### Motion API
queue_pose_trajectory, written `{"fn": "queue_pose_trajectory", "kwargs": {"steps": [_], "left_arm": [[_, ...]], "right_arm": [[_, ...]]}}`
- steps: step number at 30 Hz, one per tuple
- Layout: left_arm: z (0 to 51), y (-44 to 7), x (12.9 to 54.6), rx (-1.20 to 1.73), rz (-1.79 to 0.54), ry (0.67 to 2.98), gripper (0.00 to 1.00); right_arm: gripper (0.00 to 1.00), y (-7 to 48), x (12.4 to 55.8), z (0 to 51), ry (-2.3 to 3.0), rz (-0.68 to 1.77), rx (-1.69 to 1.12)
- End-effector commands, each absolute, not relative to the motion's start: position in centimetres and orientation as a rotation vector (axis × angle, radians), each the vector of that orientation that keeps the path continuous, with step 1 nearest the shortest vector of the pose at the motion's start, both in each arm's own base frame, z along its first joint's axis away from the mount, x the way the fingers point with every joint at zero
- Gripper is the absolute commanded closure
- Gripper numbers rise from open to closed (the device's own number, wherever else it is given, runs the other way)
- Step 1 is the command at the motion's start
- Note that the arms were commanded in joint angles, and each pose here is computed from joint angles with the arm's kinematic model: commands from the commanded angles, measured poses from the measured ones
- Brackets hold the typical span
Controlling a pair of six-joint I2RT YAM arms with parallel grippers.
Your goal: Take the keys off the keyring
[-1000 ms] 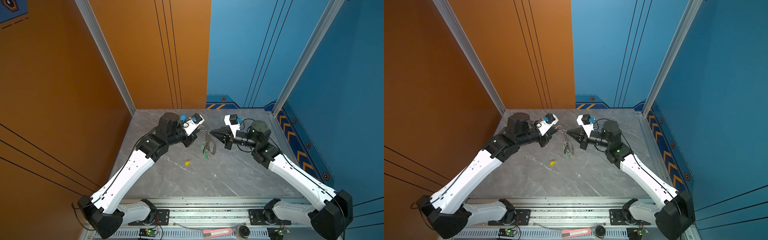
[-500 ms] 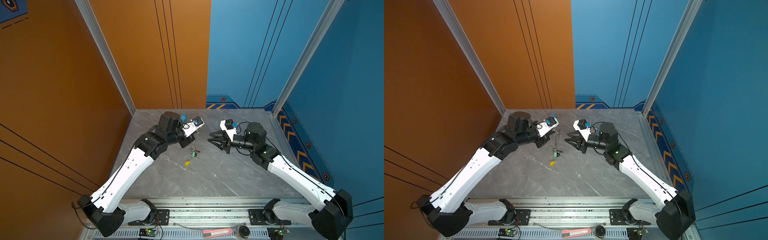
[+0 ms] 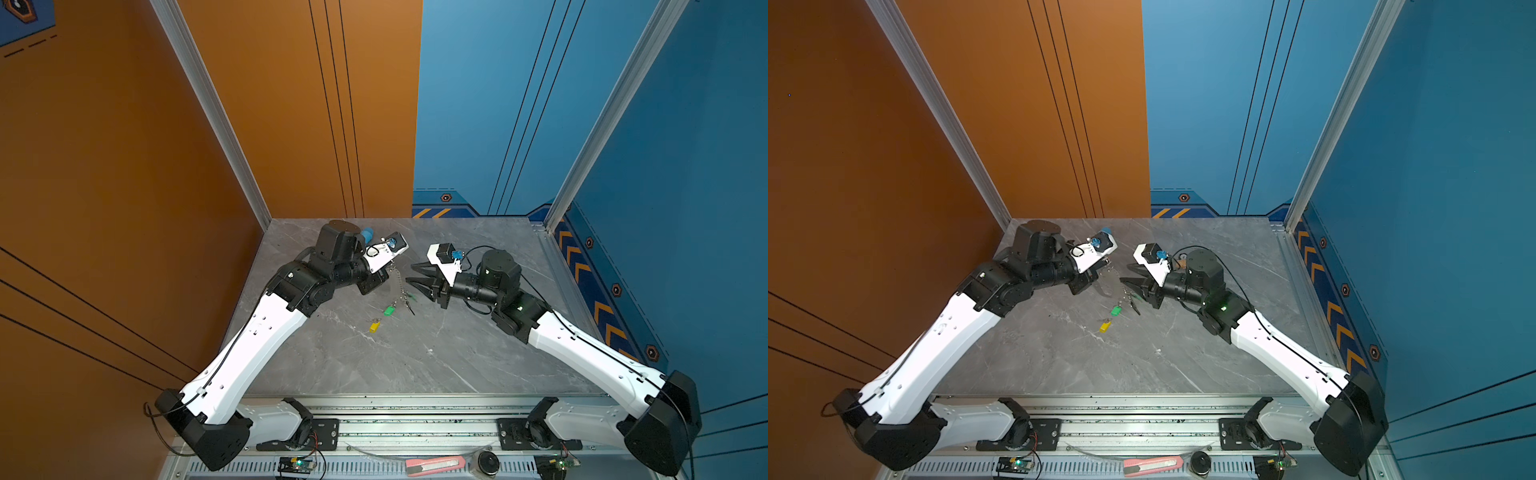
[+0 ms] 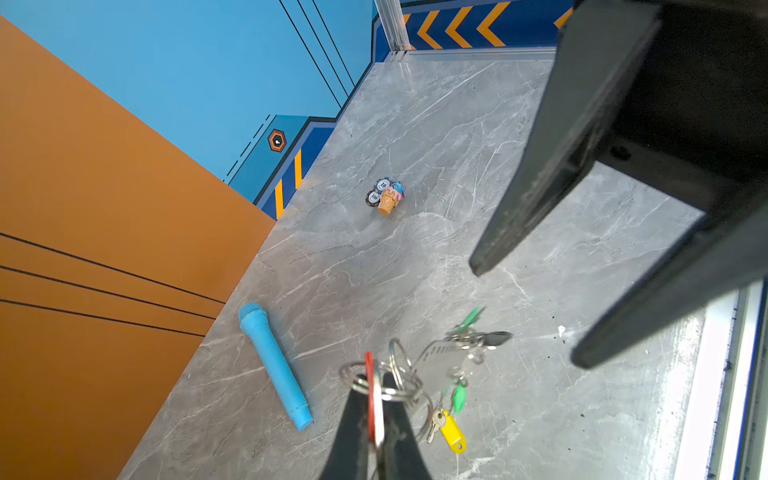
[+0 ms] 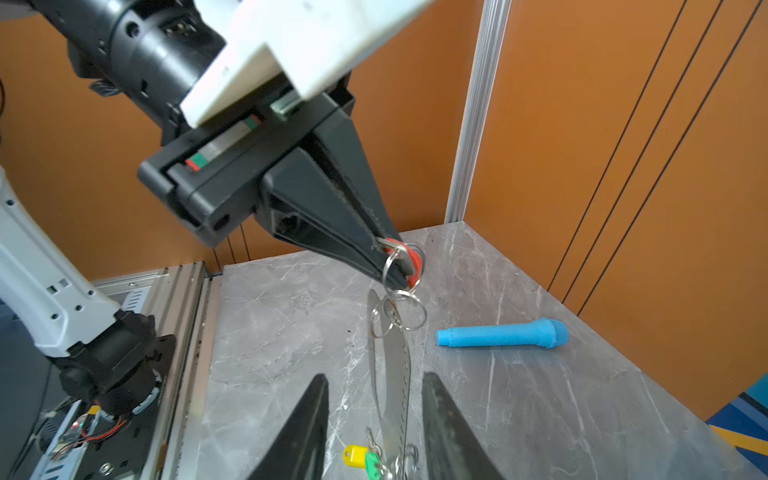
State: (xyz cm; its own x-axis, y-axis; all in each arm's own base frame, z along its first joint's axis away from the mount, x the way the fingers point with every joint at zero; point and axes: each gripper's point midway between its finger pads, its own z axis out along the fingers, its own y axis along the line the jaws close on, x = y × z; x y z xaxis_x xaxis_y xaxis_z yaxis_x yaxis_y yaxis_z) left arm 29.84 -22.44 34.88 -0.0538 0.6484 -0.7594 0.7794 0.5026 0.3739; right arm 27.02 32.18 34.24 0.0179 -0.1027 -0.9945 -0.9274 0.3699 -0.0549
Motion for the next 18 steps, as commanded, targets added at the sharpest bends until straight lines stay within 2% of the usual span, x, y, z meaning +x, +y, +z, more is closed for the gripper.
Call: {"fn": "queue_pose_trajectory", "kwargs": {"steps": [1,8,18], "left_arm": [[37.3,-22.4,29.3,1.195,-0.162,1.707,1.0],[37.7,-22.3,28.9,1.196,-0.173,1.696,1.0],[38.0,-22.2,28.4,1.206,-0.185,1.692,1.0]], "right_arm": [[0.66,32.5,28.1,36.1,1.339,0.803,-0.974],[0.74,33.4,28.6,36.4,1.316,0.869,-1.004],[0.74,34.1,29.4,36.4,1.314,0.901,-1.04]]}}
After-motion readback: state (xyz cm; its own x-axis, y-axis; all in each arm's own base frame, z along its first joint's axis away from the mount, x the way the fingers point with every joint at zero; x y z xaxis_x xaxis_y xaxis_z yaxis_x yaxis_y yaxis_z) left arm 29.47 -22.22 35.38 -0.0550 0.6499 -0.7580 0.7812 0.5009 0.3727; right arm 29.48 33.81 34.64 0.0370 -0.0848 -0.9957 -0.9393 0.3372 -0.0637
